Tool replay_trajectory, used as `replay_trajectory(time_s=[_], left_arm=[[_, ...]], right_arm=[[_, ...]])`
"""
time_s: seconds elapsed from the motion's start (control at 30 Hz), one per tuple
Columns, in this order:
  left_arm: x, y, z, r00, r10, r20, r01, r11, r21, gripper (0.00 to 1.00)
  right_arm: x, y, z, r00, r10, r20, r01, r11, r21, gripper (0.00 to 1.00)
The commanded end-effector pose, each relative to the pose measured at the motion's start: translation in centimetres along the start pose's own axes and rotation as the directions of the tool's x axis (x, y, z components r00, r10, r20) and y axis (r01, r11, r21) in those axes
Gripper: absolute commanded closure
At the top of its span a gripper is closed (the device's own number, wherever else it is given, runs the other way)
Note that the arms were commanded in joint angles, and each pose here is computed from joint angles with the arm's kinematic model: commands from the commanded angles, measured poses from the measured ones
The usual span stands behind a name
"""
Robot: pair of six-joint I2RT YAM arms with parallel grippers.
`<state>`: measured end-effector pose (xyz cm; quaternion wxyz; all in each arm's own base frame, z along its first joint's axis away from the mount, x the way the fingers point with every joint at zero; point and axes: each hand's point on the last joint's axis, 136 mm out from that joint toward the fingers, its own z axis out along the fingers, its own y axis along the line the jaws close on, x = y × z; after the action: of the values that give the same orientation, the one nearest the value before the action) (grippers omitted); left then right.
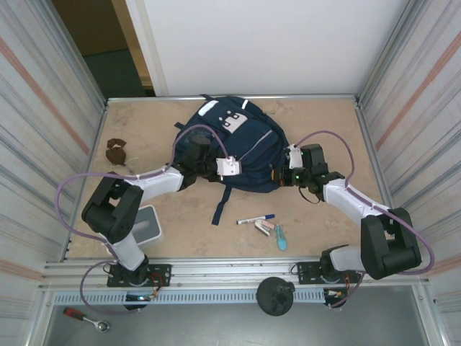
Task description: Pack the student bag
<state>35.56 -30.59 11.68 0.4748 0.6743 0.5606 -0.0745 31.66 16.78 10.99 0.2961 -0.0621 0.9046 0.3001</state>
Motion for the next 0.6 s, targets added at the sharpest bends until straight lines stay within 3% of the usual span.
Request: replay_trajectory(time_s=[0.0,0.13,0.23,0.43,0.57], left_arm=[[-0.9,1.3,-1.9,0.998,-0.065,0.000,0.065,0.998,-0.025,0.58],[-3.2,1.0,-2.9,0.999,-0.037,0.030,0.038,0.998,-0.054,0.39],[-4.8,0.4,-2.9,0.999,0.012,0.038,-0.009,0.998,-0.069,0.32],[-6.9,-1.0,-0.4,0.993,0.114,-0.009,-0.114,0.993,-0.043,0.32],[-7.9,-2.0,1.7,0.983,0.180,-0.041,-0.180,0.984,-0.008,0.39]], right_arm=[[-0.5,1.1,-0.1,1.000,-0.022,0.019,0.023,0.999,-0.036,1.00],[-0.6,1.4,0.1,0.999,-0.019,0.029,0.020,0.999,-0.040,1.00],[-0.7,1.6,0.3,0.999,-0.020,0.032,0.022,0.999,-0.043,1.00],[-0.7,1.7,0.3,0.999,-0.024,0.029,0.025,0.999,-0.040,1.00],[-0.6,1.6,0.4,0.999,-0.019,0.032,0.021,0.999,-0.041,1.00]])
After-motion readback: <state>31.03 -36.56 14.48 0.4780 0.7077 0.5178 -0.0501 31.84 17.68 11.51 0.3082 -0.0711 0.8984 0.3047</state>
